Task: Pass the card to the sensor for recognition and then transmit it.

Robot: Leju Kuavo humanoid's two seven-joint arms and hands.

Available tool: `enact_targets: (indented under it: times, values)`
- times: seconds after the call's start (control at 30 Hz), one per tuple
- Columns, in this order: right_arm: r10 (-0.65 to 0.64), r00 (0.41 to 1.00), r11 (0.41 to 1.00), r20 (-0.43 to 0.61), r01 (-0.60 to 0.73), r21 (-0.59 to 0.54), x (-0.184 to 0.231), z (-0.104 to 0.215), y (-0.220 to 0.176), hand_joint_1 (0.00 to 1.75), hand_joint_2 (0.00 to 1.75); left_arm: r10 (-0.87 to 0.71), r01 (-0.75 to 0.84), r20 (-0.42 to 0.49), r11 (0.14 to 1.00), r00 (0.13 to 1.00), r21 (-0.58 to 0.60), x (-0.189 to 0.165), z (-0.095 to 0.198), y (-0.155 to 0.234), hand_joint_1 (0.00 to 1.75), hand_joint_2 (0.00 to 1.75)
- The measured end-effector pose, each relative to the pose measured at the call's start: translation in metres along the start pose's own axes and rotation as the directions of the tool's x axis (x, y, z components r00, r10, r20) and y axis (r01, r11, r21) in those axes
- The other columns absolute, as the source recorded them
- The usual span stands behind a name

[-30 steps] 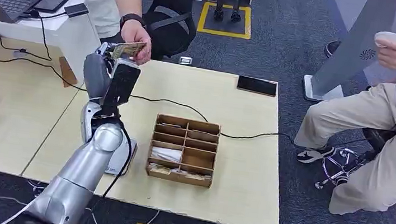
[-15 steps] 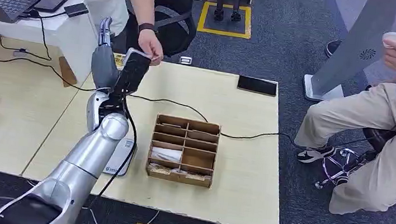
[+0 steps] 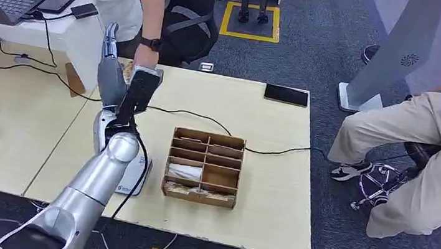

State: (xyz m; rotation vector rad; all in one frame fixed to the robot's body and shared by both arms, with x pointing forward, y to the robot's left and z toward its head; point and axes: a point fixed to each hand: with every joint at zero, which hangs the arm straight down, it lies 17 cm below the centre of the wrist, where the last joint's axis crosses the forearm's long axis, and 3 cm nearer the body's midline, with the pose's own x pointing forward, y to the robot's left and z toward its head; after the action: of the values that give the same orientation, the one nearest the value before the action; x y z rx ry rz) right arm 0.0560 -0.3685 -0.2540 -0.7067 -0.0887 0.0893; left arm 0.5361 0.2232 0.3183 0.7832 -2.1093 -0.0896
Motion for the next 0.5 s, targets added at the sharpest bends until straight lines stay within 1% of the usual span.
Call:
enact_targets:
  times: [0.07,0.17,0.3,0.4,0.43,0.5]
  values:
    - [-0.012,1.0,1.0,-0.006,0.012,0.001,-0.002,0.0,0.0,0.0,1.75,0.052,-0.052,0.012,0.999,0.999,-0.013,0.001,0.018,0.005,0.0,1.75]
    - [-0.027,1.0,1.0,-0.013,0.027,0.002,-0.006,0.0,0.001,0.0,1.75,0.111,-0.11,0.021,0.993,0.994,-0.052,0.005,0.053,0.009,0.0,1.75]
    - [-0.045,0.999,0.999,-0.027,0.045,-0.002,-0.011,0.001,0.001,0.0,1.75,0.178,-0.169,0.066,0.977,0.982,-0.127,0.023,0.095,0.013,0.0,1.75]
    - [-0.049,0.999,0.999,-0.022,0.049,0.002,-0.012,0.001,0.001,0.0,1.75,0.207,-0.184,0.133,0.968,0.969,-0.173,0.043,0.124,0.018,0.0,1.75]
    - [-0.05,0.999,0.999,-0.019,0.05,0.002,-0.012,0.002,0.001,0.0,1.75,0.207,-0.175,0.174,0.968,0.963,-0.181,0.053,0.132,0.022,0.0,1.75]
    - [-0.05,0.999,0.999,-0.014,0.05,-0.001,-0.011,0.001,0.0,0.0,1.75,0.207,-0.165,0.212,0.966,0.955,-0.199,0.063,0.146,0.026,0.0,1.75]
